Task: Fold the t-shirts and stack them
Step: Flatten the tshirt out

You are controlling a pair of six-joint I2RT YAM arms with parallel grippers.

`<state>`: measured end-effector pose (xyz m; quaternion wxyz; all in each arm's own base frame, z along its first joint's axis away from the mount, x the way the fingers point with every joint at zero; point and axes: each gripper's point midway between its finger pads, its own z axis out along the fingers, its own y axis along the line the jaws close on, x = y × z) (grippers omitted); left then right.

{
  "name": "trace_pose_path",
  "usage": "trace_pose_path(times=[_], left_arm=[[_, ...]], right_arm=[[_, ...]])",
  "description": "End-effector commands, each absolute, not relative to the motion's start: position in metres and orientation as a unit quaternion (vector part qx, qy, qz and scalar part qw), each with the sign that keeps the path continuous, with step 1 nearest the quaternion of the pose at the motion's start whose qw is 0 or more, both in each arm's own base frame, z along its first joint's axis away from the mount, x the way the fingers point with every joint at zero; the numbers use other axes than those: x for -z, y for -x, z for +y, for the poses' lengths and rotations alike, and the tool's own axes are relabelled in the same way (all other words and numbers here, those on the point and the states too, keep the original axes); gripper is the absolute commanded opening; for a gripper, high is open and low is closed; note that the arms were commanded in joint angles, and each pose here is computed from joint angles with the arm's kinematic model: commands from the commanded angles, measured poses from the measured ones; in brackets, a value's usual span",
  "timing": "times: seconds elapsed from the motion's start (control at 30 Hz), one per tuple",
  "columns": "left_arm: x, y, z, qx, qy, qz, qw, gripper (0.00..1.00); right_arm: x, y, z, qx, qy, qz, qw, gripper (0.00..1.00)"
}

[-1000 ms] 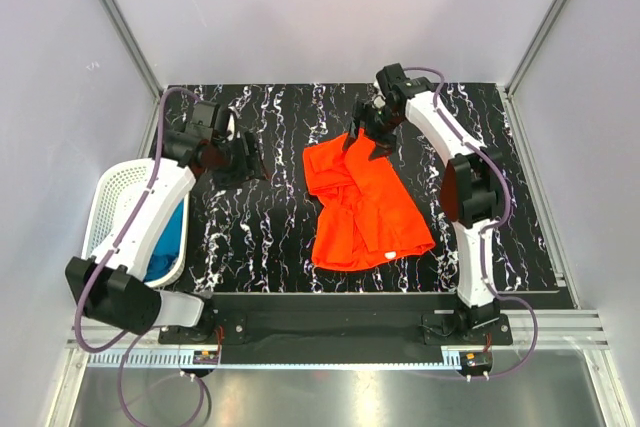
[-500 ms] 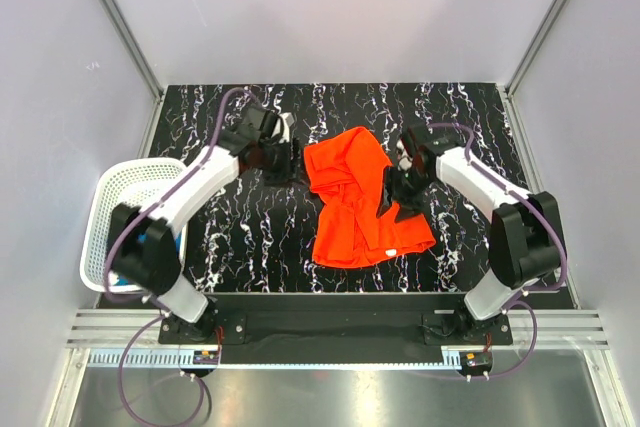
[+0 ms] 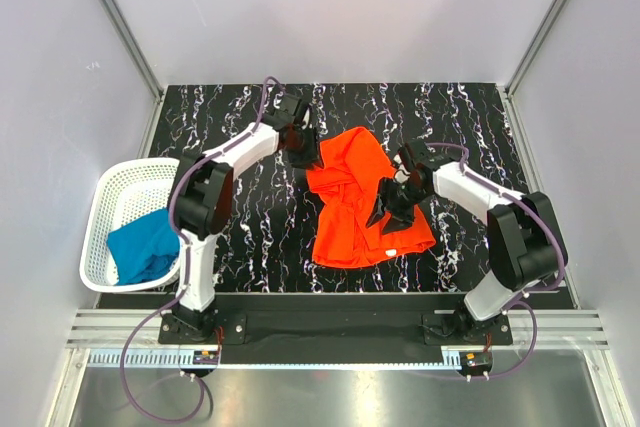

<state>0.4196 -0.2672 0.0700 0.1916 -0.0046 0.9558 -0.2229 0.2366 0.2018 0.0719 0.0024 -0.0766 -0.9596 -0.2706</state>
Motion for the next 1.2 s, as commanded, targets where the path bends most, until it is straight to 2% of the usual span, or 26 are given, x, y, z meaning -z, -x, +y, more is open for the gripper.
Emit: trace_pose_path(times=[0.0,0.4,0.43,0.53,0.57,0.8,1.03,1.17], left_arm=[[-0.084,-0.446,-0.271,0.217,0.010,0.947,0.238,0.40],[-0.053,-0.461,-0.278,0.214,0.018,0.952,0.219,0.39],[-0.054,-0.463,-0.279,0.215,0.018,0.951,0.220,0.32],[-0.059,-0.467,-0.282,0.221,0.015,0.949,0.225,0.24],[-0.062,-0.467,-0.283,0.225,0.015,0.947,0.227,0.19],[-0.080,-0.467,-0.286,0.239,0.012,0.942,0.236,0.04],[-0.098,-0.458,-0.289,0.260,0.008,0.936,0.235,0.00],[-0.105,-0.455,-0.291,0.271,0.005,0.934,0.235,0.00]], right_arm=[[-0.087,-0.240,0.213,0.303,0.077,-0.950,-0.022,0.55],[-0.070,-0.231,0.212,0.301,0.084,-0.950,-0.001,0.56],[-0.070,-0.232,0.213,0.302,0.084,-0.949,-0.001,0.57],[-0.068,-0.234,0.215,0.305,0.088,-0.948,0.003,0.56],[-0.066,-0.235,0.217,0.306,0.089,-0.948,0.006,0.56],[-0.057,-0.239,0.221,0.294,0.085,-0.952,0.010,0.56],[-0.044,-0.236,0.203,0.236,0.084,-0.968,0.007,0.63],[-0.039,-0.236,0.199,0.222,0.087,-0.971,0.011,0.62]])
